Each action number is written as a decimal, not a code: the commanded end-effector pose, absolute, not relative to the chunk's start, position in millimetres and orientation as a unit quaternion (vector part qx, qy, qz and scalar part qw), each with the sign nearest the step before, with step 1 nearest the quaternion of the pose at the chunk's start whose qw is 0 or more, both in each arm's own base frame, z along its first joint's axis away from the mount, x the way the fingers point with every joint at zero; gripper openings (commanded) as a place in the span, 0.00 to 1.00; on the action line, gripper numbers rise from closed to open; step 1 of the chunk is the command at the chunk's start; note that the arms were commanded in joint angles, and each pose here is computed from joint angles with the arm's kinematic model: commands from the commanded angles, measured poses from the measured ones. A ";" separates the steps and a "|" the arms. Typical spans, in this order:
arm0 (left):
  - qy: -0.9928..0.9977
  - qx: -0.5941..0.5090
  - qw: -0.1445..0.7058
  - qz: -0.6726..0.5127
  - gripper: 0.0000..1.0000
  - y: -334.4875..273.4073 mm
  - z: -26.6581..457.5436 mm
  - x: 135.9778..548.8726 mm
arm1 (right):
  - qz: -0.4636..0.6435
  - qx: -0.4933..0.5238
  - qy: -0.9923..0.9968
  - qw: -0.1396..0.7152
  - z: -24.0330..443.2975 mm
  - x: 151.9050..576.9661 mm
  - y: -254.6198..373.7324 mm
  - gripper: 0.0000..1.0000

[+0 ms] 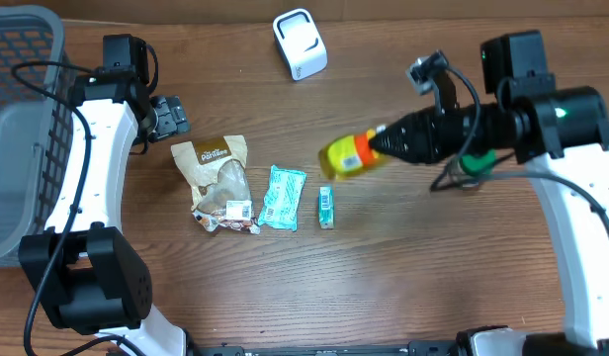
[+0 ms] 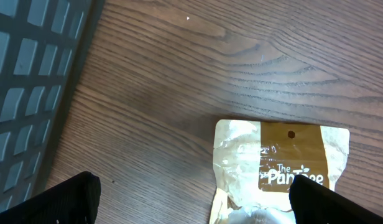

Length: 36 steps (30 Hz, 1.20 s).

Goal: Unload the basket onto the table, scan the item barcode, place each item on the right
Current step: 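Lift the bottle and swing it toward the white scanner, then hold the bottle label in front of the white scanner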

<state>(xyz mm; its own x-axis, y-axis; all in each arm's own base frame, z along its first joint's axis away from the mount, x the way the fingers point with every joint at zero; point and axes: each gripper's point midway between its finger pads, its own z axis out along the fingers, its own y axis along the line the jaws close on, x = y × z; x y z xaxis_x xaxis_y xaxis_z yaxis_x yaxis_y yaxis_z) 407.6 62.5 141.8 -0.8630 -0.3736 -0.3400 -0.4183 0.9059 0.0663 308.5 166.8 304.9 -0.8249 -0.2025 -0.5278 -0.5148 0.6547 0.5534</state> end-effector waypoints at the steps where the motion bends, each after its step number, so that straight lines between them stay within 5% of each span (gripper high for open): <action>1: 0.961 -0.202 0.175 0.073 0.99 62.2 151.3 409.1 | 0.319 -0.182 0.894 0.257 305.0 338.0 157.8 0.36; 3: 0.961 -0.202 0.175 0.073 1.00 62.2 151.3 409.1 | 0.318 -0.188 0.881 0.296 316.2 353.3 160.0 0.36; 8: 0.961 -0.202 0.175 0.073 1.00 62.2 151.3 409.1 | 0.332 -0.119 0.856 0.378 360.0 393.3 159.8 0.15; 15: 0.961 -0.202 0.175 0.073 1.00 62.2 151.3 409.1 | 0.336 -0.135 0.833 0.418 410.1 420.6 172.4 0.13; 22: 0.961 -0.202 0.175 0.073 0.99 62.2 151.3 409.1 | 0.217 -0.211 0.843 0.444 362.7 463.1 210.4 0.12; 36: 0.961 -0.202 0.175 0.073 0.99 62.2 151.3 409.1 | -0.190 -0.434 0.751 0.460 254.2 551.6 264.8 0.08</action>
<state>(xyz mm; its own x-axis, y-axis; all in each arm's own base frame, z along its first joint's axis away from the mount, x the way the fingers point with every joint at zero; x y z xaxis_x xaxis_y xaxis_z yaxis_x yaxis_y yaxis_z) 407.6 62.5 141.8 -0.8630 -0.3736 -0.3400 -0.4183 0.9059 0.0663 523.1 281.8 264.6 -0.2281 -0.7147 -0.6612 -0.5669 0.6496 -0.5066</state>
